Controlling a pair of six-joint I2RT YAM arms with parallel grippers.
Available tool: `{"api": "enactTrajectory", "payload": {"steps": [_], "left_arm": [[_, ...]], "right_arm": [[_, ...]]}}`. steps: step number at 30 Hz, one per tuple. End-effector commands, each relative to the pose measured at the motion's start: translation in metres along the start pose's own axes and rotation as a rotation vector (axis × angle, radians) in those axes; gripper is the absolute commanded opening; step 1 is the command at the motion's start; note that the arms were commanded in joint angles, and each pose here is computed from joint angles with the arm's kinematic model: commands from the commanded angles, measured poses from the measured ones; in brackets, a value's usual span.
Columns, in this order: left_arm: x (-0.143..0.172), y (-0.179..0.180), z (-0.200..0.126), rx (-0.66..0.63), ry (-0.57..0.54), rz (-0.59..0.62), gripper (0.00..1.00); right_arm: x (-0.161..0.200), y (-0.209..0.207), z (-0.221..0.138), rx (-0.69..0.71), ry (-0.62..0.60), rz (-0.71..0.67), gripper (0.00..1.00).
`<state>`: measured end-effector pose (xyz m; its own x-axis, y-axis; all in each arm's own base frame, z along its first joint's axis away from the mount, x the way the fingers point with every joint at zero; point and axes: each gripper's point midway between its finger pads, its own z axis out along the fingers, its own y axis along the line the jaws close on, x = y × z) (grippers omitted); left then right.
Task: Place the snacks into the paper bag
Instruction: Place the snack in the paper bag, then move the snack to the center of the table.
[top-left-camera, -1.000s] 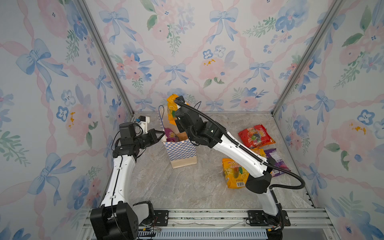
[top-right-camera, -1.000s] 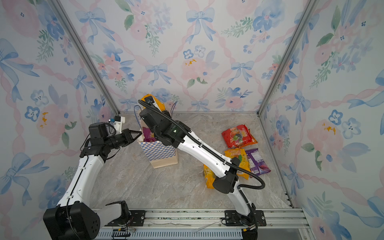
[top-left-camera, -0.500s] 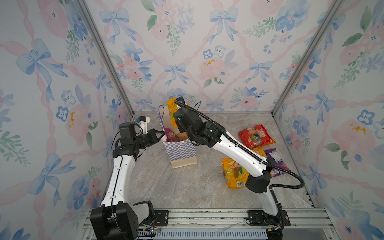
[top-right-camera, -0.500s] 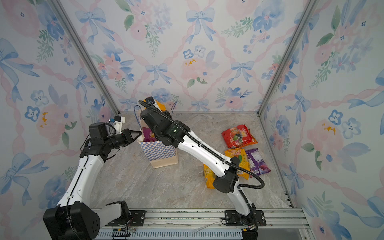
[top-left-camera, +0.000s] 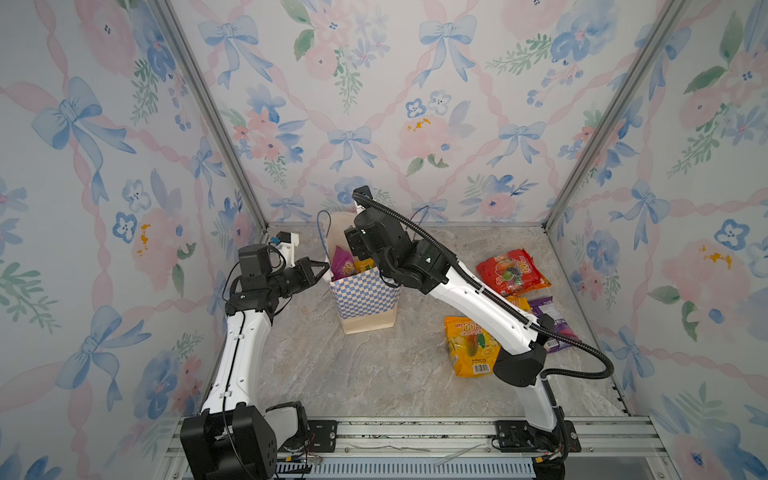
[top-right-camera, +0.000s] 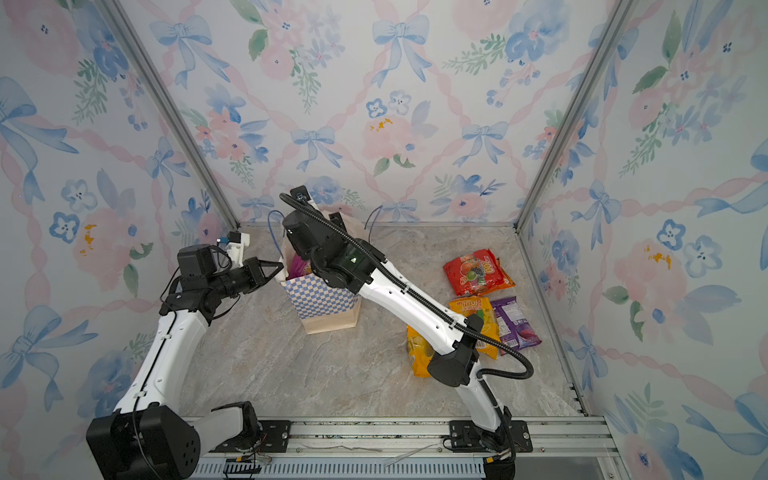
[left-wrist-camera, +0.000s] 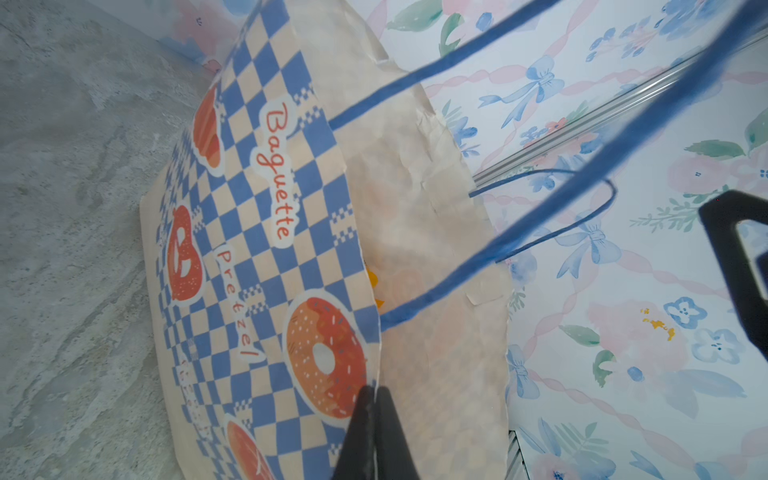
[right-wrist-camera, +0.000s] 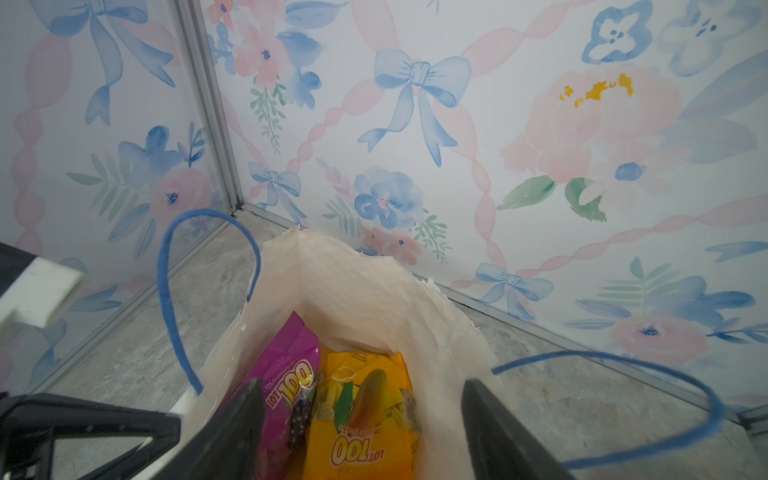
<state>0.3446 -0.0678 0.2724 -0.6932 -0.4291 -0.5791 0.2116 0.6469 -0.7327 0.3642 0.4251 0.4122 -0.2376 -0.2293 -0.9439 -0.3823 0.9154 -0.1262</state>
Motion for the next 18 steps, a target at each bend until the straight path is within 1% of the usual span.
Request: {"api": "enactTrajectory", "payload": {"steps": [1,6,10,11,13,16,18], "left_arm": [[-0.004,-0.009,-0.003,0.021,-0.007,0.041,0.0],[-0.004,-0.006,-0.001,0.017,-0.003,0.034,0.0],[-0.005,-0.008,-0.001,0.019,-0.005,0.038,0.0],[-0.005,-0.007,-0.001,0.018,-0.005,0.037,0.0],[-0.006,-0.007,-0.001,0.018,-0.006,0.037,0.0],[-0.006,-0.008,-0.001,0.022,-0.005,0.038,0.0],[-0.006,-0.008,0.0,0.021,-0.004,0.037,0.0]], "right_arm": [[-0.047,-0.027,-0.05,-0.055,-0.092,0.031,0.78],[-0.067,-0.054,-0.102,-0.069,-0.146,0.037,0.83],[-0.063,-0.09,-0.135,-0.039,-0.15,0.08,0.94],[-0.066,-0.106,-0.151,-0.036,-0.165,0.109,0.96],[-0.057,-0.128,-0.166,-0.023,-0.155,0.159,1.0],[-0.035,-0.163,-0.184,-0.024,-0.137,0.257,0.97],[-0.016,-0.191,-0.191,0.018,-0.121,0.336,0.97]]}}
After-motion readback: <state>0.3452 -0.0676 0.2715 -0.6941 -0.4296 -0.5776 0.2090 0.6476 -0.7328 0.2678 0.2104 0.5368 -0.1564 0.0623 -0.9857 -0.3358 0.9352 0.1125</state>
